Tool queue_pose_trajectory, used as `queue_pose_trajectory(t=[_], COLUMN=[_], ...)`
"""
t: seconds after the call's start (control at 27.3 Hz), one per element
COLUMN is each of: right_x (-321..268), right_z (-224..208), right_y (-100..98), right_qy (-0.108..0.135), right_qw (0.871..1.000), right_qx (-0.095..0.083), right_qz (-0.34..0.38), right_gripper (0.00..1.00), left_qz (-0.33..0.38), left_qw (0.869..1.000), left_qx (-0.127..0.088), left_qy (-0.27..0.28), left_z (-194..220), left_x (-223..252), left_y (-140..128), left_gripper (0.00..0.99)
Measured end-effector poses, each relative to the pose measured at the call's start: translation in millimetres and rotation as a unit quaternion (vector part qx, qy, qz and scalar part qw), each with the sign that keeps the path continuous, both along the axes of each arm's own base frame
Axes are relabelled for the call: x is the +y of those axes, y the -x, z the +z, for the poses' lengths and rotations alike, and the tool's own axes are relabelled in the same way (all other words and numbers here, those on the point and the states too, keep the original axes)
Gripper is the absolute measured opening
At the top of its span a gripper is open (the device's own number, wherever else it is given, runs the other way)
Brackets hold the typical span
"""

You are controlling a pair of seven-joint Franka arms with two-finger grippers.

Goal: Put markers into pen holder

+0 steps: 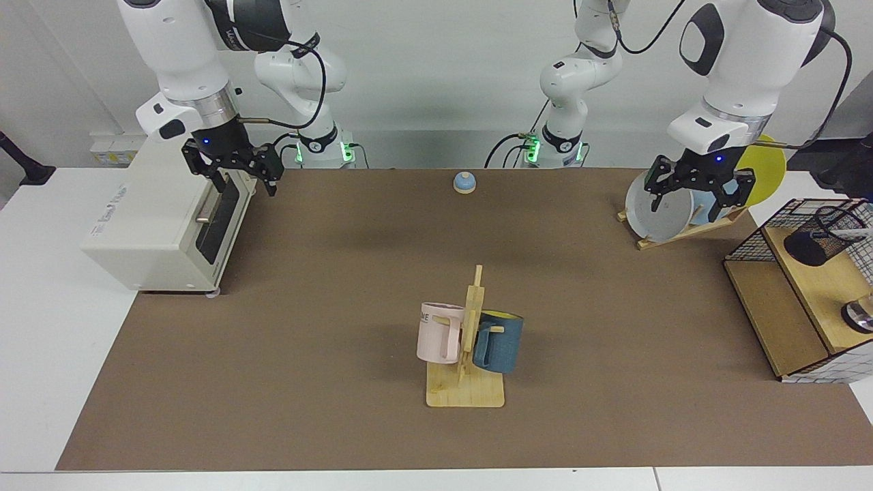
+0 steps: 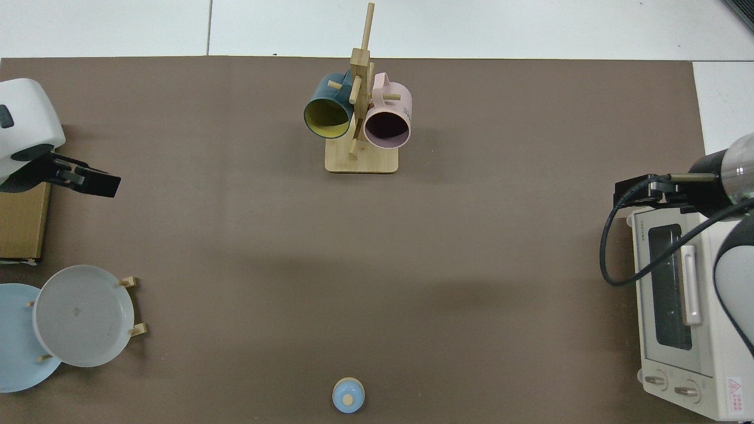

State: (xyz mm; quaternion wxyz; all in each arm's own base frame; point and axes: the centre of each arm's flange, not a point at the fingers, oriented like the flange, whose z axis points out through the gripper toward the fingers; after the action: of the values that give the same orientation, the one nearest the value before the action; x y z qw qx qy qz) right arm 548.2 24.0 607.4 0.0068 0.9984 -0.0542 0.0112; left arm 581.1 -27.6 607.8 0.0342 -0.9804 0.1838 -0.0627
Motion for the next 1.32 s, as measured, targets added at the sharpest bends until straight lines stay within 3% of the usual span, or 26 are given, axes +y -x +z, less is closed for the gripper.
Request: queue_pose_trajectory(t=[0.29, 1.1, 1.32], right_x=[0.0, 0.0, 0.0], right_z=[0.0, 0.0, 0.0], right_y=[0.0, 0.0, 0.0], right_qy=[0.000, 0.000, 0.000], right_qw=[1.000, 1.000, 1.000], right_qx=[0.000, 0.000, 0.000], right_qz=[0.000, 0.000, 0.000], right_gripper=[1.00, 1.00, 1.00], left_qz=[0.037, 0.077, 0.088], left_qw=[0.999, 0.995, 0.994], left_qx=[0.020, 0.047, 0.044], left_qy=[0.008, 0.052, 0.054], left_z=[-1.5, 5.4, 10.4], left_x=[4.5, -5.6, -5.9], left_y=[5.5, 17.3, 20.3], left_gripper=[0.991, 0.991, 0.991])
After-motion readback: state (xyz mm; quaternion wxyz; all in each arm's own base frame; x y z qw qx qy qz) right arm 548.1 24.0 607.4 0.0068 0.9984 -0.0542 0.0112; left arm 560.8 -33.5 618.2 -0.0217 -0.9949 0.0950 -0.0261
